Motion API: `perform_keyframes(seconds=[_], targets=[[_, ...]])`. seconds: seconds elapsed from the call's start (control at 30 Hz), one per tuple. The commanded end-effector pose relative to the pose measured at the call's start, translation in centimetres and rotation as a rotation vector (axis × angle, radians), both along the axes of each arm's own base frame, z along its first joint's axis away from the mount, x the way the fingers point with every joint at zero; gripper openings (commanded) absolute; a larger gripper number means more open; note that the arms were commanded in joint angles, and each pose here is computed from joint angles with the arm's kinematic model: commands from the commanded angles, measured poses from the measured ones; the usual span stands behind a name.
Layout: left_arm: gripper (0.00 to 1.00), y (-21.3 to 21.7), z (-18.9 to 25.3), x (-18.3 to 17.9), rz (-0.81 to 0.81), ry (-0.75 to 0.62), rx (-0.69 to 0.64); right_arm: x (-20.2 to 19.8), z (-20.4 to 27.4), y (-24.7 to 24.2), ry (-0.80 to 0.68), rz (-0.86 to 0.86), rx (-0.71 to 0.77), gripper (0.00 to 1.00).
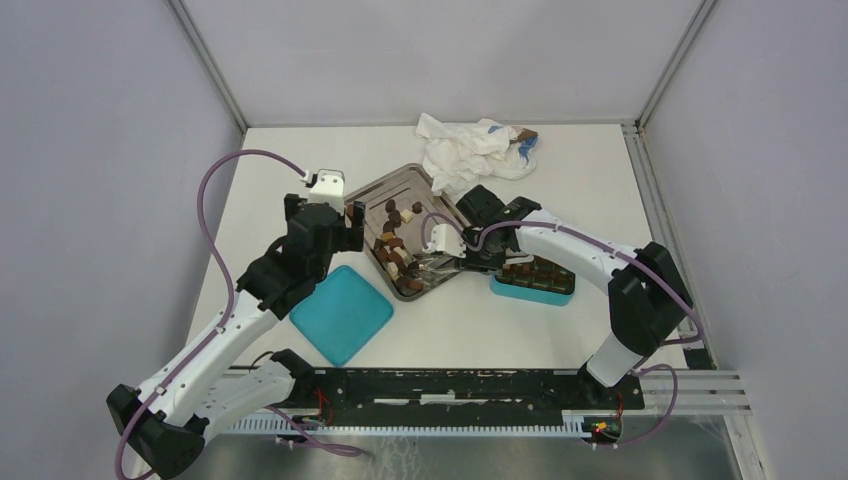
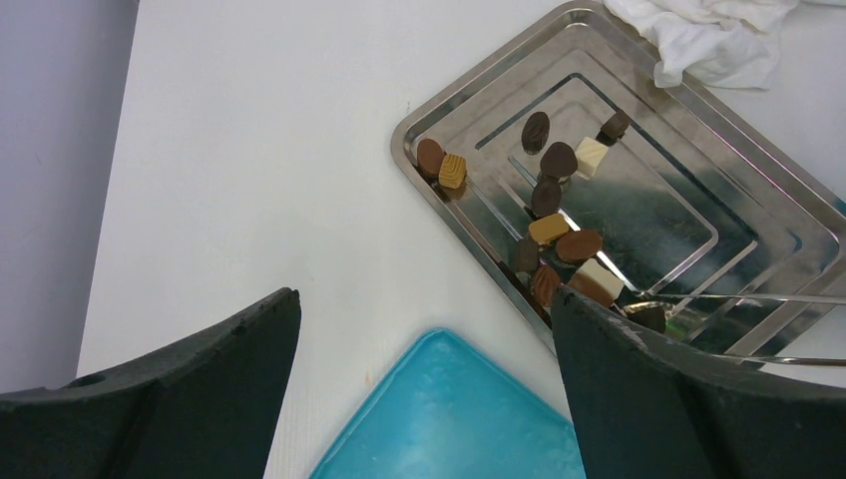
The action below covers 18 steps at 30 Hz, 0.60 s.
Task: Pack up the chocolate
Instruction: Pick up the fake chocolate from the plate.
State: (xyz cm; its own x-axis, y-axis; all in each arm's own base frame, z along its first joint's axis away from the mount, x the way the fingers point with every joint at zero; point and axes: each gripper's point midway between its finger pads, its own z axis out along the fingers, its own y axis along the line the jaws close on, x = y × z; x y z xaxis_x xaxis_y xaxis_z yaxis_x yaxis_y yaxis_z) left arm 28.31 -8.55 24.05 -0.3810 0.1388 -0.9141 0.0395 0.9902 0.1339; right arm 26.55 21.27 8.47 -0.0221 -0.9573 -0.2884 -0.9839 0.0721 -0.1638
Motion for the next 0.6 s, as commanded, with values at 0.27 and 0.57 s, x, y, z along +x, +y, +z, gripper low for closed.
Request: perform_keyframes(seconds=[0.27,0.57], targets=[[1.0,-0.36,1.07,0.21,-0.011,-0.041,-0.049,0.29,-0.21,1.54,0.004,0.0,0.013,0.45],[1.0,-0.37,1.09,0.16,-0.014,-0.042,-0.052,0.49,0.74,1.6,-0.019,-0.002,0.029,0.31]])
